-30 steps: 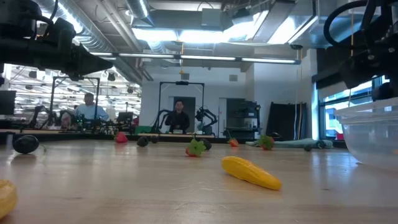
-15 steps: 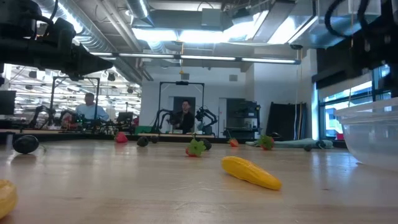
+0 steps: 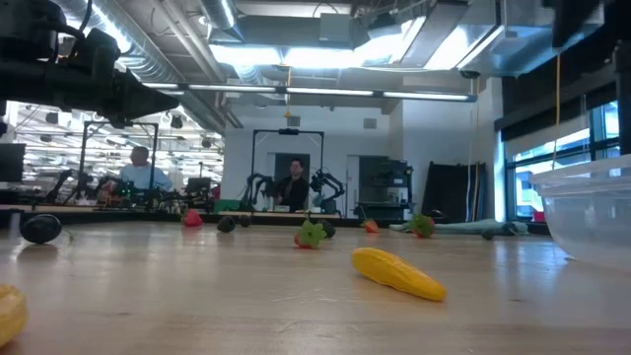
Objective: Pick and placing Produce into tupperware
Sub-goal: Put the top right black cherry into the container
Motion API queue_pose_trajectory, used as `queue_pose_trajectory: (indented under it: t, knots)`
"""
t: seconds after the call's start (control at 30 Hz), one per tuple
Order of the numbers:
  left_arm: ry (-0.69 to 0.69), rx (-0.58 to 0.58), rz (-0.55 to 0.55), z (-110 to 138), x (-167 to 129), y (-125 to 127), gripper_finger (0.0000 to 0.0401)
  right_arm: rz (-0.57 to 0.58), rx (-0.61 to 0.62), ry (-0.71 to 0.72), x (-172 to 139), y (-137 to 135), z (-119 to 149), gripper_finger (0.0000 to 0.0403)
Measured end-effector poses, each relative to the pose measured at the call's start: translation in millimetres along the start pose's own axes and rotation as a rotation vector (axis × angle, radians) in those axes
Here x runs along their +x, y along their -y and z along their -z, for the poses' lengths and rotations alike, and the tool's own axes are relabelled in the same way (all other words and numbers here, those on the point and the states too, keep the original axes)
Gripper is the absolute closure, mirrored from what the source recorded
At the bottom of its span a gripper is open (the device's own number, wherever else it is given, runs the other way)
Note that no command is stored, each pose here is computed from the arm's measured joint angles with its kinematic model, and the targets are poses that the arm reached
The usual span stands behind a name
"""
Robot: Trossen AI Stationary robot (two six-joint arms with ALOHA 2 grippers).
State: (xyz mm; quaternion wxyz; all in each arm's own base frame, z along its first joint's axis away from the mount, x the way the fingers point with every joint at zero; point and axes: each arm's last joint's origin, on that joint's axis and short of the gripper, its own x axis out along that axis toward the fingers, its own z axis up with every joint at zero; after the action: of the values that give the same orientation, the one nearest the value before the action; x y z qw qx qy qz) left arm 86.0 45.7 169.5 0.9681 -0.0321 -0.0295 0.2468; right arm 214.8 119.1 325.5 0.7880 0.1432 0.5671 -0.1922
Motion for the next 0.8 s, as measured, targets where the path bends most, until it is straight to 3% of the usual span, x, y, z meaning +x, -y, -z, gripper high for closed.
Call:
queue_pose_trajectory:
  t: [0.1,0.2,0.37,0.5,0.67,0.8]
  knots:
    - [0.000,0.000,0.000,0,0,0,0.0401,-0.027,-0.025,0.063,-13,1,-10,0.0234]
    - [0.000,0.000,0.000,0,0,0,0.0401,0.022,0.020,0.136,-15,9,-22,0.0234]
    - [0.000,0.000,0.000,0,0,0,0.0401,0.094,0.086,0.139,-9,27,-40,0.0229]
    - [0.000,0.000,0.000,0,0,0,0.0401,0.178,0.166,0.106,-2,53,-57,0.0199]
    - [0.000,0.000,0.000,0,0,0,0.0401,0.376,0.309,0.078,3,96,-73,0.0151]
    - [0.000,0.000,0.000,0,0,0,0.0401,0.443,0.459,0.067,4,124,-81,0.0126]
